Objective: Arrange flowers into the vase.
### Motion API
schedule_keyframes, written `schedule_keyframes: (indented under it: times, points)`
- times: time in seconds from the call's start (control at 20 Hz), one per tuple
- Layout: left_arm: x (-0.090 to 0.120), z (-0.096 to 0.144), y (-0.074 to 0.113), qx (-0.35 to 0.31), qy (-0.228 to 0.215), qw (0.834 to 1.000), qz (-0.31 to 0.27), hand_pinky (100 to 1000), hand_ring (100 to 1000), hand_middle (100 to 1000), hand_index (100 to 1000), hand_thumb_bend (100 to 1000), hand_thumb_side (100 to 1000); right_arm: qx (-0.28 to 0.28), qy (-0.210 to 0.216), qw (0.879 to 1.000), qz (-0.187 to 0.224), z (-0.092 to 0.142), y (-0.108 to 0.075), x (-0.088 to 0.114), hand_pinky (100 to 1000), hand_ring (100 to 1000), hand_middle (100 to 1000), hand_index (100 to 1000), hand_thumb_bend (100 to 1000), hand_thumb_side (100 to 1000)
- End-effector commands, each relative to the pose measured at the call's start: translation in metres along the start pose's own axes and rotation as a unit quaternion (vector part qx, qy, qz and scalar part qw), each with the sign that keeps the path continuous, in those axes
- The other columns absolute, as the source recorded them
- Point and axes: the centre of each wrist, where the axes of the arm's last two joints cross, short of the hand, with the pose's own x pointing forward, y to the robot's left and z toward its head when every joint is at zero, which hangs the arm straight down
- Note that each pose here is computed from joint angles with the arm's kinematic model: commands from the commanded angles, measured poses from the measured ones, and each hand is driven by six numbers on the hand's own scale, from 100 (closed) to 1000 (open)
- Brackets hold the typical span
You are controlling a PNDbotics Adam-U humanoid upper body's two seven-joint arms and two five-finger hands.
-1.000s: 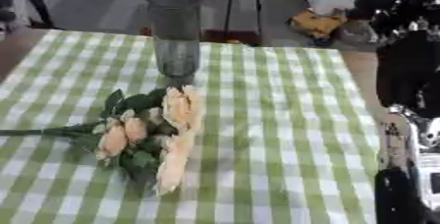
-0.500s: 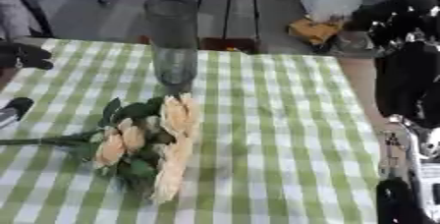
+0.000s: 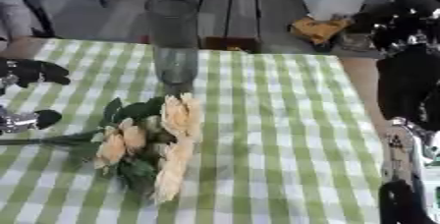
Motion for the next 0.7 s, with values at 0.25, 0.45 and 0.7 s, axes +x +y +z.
schedule_keyframes:
  times: [0.25,0.45,0.7]
  points:
    - [-0.005,-0.008,-0.005,-0.005,0.002,1.0,0.027,812,1000,1000,1000,270,887,0.007,-0.015,1.0,0.001,-0.007,-0.001,0.006,634,666,606,796,100,1000]
    - [-0.008,-0.013,-0.016,-0.009,-0.009,0.999,0.033,805,1000,1000,1000,296,882,0.006,-0.016,1.0,0.001,-0.008,-0.001,0.006,634,664,605,796,100,1000]
    - [-0.011,-0.011,-0.026,-0.012,-0.008,1.0,0.003,815,999,1000,1000,351,901,0.007,-0.016,1.0,0.0,-0.008,-0.001,0.006,634,662,604,796,100,1000]
